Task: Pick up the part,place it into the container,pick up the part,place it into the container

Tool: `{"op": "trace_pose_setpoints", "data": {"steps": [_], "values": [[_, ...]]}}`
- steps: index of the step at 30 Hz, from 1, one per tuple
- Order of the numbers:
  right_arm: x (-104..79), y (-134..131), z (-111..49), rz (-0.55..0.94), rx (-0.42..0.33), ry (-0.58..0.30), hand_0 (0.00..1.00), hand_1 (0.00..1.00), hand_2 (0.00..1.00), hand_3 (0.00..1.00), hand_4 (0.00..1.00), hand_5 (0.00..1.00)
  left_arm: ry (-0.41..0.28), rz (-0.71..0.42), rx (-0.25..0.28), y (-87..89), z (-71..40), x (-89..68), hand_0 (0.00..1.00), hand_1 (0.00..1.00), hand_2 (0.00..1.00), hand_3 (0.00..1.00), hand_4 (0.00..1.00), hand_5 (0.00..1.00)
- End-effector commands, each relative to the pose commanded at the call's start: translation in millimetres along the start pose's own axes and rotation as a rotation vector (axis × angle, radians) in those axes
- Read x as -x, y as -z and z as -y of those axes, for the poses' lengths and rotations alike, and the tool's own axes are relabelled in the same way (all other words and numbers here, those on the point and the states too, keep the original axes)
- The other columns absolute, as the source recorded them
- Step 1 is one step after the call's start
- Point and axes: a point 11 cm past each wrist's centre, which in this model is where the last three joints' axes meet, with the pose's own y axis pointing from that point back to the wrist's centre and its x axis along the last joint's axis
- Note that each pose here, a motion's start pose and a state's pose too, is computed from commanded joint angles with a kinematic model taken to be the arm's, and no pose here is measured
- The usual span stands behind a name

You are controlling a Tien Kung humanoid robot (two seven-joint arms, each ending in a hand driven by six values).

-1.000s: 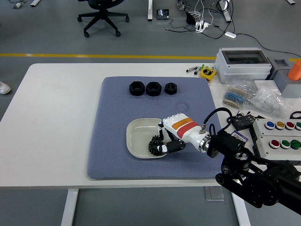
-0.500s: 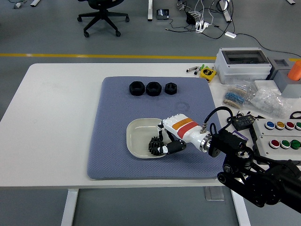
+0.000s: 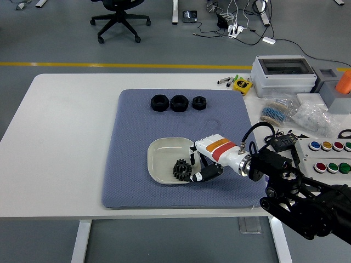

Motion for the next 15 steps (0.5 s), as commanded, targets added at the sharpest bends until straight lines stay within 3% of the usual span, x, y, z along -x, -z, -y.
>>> {"op": "trace_pose_setpoints", "data": {"steps": [7, 15], "values": [[-11.4, -13.0, -5.0, 0.026, 0.038, -0.041, 0.163, 0.137, 0.248, 0.452, 0.998, 0.658, 0.0, 0.002, -0.001, 0.6, 0.0, 0.3, 0.745, 0.7, 0.662, 0.581, 0.642, 0.611], [-34.1, -31.5, -15.0, 0.113, 0.116, -0.173, 0.152, 0.137, 0.249, 0.446, 0.998, 0.656, -0.001, 0.0, 0.003, -1.2, -0.1, 0.2, 0.744, 0.701, 0.661, 0.581, 0.642, 0.611]]}}
